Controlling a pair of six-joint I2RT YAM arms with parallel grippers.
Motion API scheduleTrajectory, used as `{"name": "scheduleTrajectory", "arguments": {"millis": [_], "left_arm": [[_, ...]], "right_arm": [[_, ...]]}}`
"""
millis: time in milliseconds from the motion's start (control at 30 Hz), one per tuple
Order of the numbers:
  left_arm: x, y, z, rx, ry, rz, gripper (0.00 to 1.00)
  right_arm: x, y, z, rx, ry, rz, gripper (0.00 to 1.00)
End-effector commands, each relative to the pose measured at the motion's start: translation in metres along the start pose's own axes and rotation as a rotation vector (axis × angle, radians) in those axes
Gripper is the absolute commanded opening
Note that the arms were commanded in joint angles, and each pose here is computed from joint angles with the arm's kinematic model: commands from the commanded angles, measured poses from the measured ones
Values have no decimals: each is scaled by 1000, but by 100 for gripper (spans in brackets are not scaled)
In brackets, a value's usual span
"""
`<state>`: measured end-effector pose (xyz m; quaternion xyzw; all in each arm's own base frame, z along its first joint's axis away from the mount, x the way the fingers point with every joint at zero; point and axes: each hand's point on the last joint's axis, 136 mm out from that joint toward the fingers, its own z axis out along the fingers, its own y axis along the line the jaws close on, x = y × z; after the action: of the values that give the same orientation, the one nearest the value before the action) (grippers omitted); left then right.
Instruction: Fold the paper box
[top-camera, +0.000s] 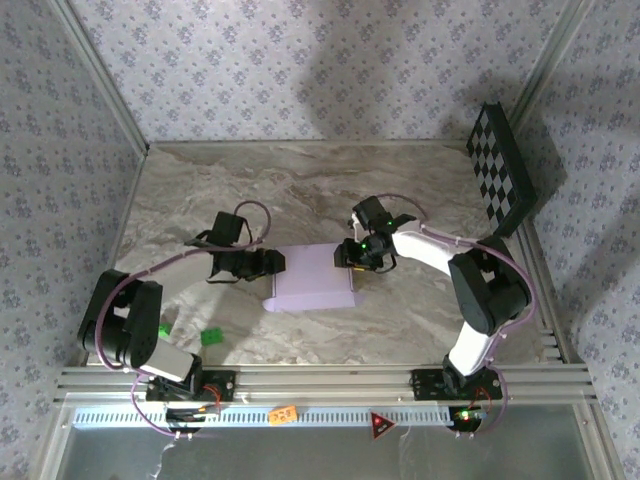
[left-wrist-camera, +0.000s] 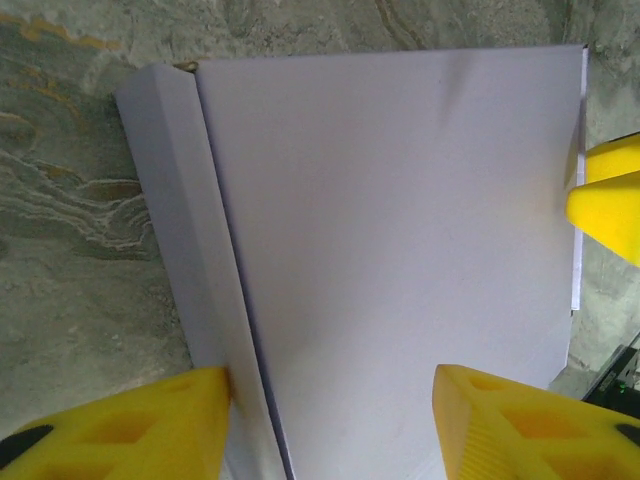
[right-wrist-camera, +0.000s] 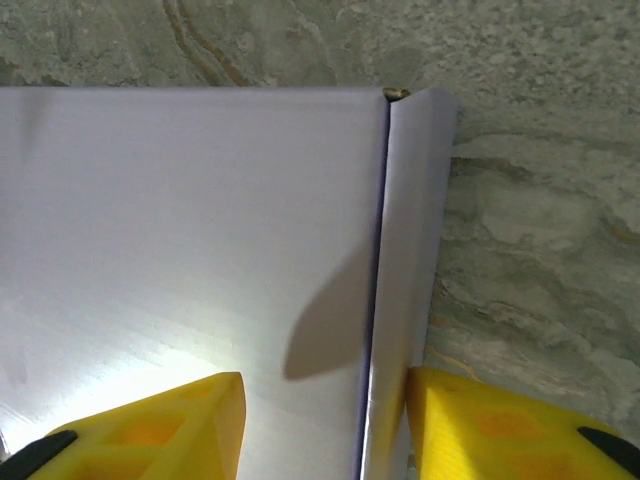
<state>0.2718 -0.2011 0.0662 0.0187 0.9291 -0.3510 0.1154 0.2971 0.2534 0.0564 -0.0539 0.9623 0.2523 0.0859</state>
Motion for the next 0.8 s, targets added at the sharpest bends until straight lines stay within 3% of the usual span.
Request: {"name": "scheduleTrajectory", "arguments": {"millis": [0, 133, 433, 667, 767], "left_arm": [[5, -14, 6, 67, 15, 10, 52], [10, -22, 10, 81, 22, 21, 42], [37, -27, 9, 88, 42, 12, 38], [74, -24, 0, 70, 53, -17, 39], [83, -24, -7, 62, 46, -13, 40]], "right_arm": [[-3, 25, 3, -101, 4, -7, 43], [4, 41, 8, -142, 21, -30, 31], [33, 53, 18, -135, 78, -65, 19], [60, 39, 11, -23, 105, -107, 20], [61, 31, 7, 21, 94, -128, 28]]}}
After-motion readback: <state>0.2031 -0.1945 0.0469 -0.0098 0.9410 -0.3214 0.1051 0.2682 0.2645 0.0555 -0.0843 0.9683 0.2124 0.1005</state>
